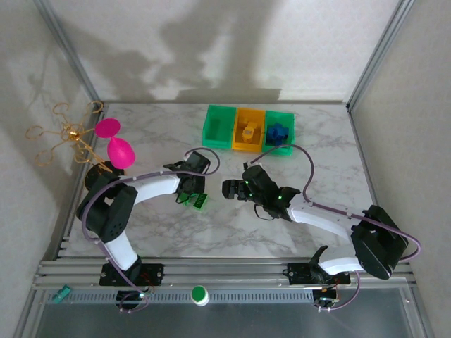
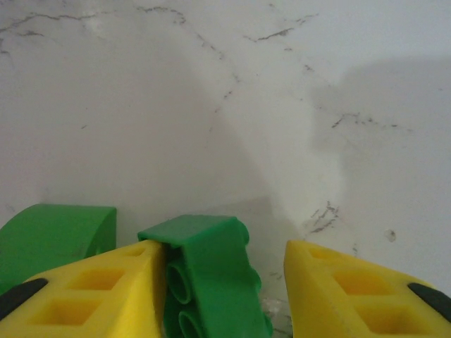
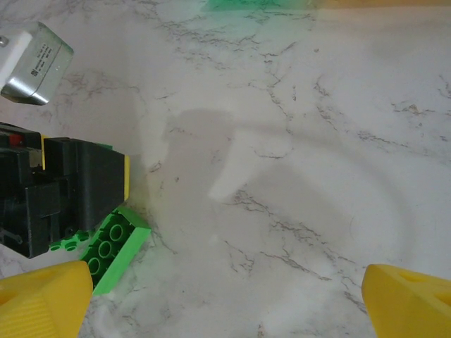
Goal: Sort the legos into containers by color
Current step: Pick up the lego from the center of the table, then place the lego in the container.
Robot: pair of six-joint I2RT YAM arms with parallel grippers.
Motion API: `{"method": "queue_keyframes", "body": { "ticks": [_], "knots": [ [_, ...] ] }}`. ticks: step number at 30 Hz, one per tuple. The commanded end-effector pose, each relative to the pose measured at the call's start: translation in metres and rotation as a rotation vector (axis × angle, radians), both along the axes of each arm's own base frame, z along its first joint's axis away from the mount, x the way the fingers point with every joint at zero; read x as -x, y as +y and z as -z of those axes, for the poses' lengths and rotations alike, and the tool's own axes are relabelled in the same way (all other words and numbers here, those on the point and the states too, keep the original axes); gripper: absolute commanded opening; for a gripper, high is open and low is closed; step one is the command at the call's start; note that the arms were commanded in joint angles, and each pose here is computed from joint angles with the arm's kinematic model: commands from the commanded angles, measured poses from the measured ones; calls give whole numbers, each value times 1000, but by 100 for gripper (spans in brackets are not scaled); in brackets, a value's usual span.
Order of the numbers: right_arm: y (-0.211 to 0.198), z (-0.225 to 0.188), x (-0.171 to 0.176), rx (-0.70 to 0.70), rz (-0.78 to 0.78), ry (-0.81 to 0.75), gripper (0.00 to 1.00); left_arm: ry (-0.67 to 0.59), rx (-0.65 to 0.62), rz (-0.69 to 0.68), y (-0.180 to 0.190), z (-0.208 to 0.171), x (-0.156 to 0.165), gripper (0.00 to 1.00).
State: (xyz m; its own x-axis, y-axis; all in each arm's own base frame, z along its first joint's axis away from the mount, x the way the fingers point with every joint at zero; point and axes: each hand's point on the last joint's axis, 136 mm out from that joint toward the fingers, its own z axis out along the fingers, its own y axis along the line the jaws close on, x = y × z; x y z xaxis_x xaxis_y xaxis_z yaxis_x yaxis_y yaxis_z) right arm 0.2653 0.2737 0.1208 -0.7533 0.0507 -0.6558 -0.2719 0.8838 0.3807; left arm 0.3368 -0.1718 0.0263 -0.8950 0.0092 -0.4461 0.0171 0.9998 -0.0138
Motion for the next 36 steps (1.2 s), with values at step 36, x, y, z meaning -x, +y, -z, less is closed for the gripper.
{"method": "queue_keyframes", "body": {
  "ticks": [36],
  "knots": [
    [-37,-38,-47,-60,158,-64,99,-299,118,-112,-46,-109,-113,15]
  ]
}}
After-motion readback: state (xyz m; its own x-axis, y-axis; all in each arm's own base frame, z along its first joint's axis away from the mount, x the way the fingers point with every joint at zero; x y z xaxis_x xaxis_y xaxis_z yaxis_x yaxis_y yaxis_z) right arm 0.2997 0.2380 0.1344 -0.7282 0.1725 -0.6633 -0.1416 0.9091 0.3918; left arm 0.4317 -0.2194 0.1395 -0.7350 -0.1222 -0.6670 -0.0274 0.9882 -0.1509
